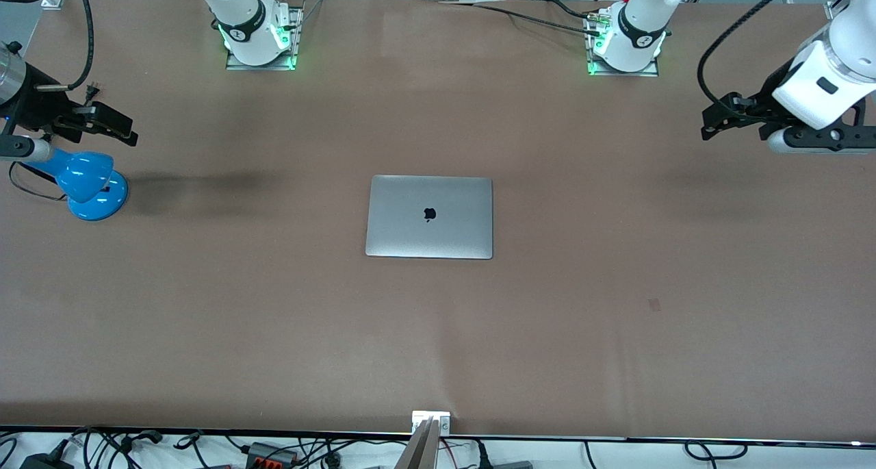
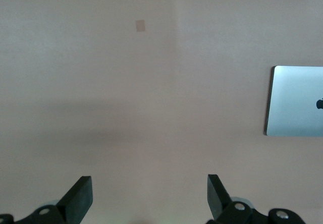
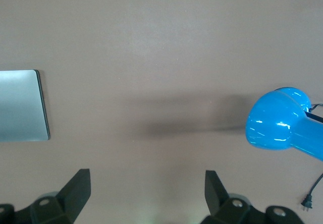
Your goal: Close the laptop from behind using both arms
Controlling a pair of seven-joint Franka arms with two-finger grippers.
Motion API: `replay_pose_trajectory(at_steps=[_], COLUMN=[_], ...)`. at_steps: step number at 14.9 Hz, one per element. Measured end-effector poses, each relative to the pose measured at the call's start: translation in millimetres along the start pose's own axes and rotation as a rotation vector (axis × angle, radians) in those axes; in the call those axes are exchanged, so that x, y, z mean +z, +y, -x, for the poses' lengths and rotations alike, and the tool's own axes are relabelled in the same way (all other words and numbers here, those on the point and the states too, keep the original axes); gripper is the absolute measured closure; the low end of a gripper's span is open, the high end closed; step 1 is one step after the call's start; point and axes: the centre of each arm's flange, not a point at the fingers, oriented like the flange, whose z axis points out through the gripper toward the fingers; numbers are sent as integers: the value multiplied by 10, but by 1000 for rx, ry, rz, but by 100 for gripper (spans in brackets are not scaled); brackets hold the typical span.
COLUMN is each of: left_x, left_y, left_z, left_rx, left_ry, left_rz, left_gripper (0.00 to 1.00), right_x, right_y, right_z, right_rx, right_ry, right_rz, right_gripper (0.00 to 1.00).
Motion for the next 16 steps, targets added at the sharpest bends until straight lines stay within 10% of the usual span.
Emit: replay_pose_trajectory(at_steps=[16], left_x=[-43], left_y=[-127], left_z=[-60], left_rx=[-21], left_ry=[9], left_rz=[6], left_gripper=[0], right_x=[0], right_y=[-2], right_z=[0], right_rx=[0], right_ry=[0], right_rz=[0], right_gripper=[0])
